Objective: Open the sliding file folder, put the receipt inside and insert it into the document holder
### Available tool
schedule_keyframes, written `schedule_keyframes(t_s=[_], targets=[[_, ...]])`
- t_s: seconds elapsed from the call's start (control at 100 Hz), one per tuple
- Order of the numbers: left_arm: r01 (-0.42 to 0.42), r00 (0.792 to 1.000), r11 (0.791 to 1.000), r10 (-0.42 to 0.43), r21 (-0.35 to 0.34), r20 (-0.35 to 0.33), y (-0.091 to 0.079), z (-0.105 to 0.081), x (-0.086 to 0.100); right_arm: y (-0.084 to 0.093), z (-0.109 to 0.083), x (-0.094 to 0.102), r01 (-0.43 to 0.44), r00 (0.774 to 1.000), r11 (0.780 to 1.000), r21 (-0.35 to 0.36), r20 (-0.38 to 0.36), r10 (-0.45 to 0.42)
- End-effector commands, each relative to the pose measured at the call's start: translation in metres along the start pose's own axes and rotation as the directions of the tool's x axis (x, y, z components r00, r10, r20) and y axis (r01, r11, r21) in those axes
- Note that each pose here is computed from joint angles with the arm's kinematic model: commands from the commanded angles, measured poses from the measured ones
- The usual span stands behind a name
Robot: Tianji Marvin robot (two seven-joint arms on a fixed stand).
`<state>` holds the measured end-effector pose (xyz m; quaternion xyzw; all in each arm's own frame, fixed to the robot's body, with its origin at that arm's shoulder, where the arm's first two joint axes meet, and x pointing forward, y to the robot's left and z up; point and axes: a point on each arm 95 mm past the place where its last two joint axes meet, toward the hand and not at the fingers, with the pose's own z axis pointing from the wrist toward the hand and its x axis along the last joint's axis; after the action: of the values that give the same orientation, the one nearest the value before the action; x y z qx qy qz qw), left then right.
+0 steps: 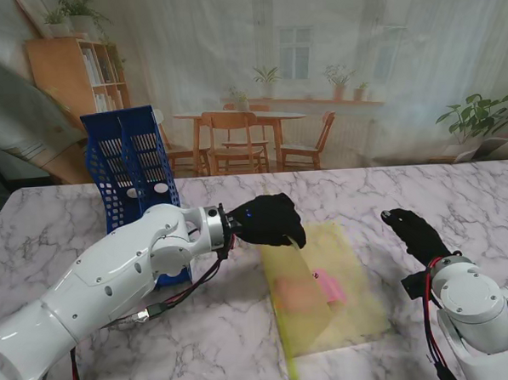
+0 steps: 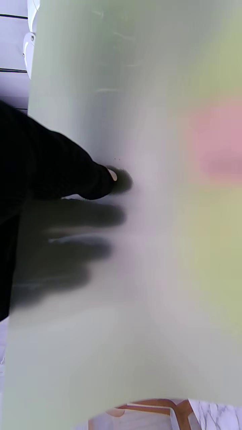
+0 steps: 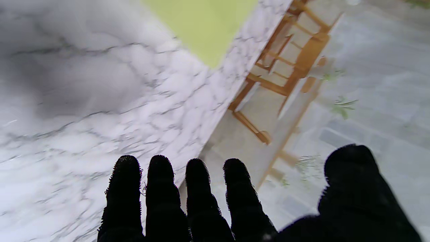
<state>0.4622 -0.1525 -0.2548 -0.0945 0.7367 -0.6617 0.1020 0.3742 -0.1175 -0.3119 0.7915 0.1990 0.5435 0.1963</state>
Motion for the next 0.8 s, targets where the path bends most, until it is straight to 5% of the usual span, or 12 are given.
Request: schedule_keyframes(t_s=[0.0, 0.42, 0.79], targets=[[-0.007, 1.000, 1.000, 0.007, -0.008, -0.007, -0.001, 0.000, 0.001, -0.001, 0.004, -0.011, -0.019, 0.999, 1.000, 0.005, 0.048, 0.018], [-0.007, 1.000, 1.000, 0.007, 0.012, -0.005, -0.004, 0.003, 0.002, -0.016, 0.012, -0.023, -0.090, 0.984, 0.984, 0.154, 0.167, 0.064], [0.002, 1.000, 1.000, -0.002, 0.008, -0.011, -0.002, 0.007, 0.003, -0.036, 0.008, -0.009, -0.165, 0.977, 0.934, 0.318, 0.185, 0.109]])
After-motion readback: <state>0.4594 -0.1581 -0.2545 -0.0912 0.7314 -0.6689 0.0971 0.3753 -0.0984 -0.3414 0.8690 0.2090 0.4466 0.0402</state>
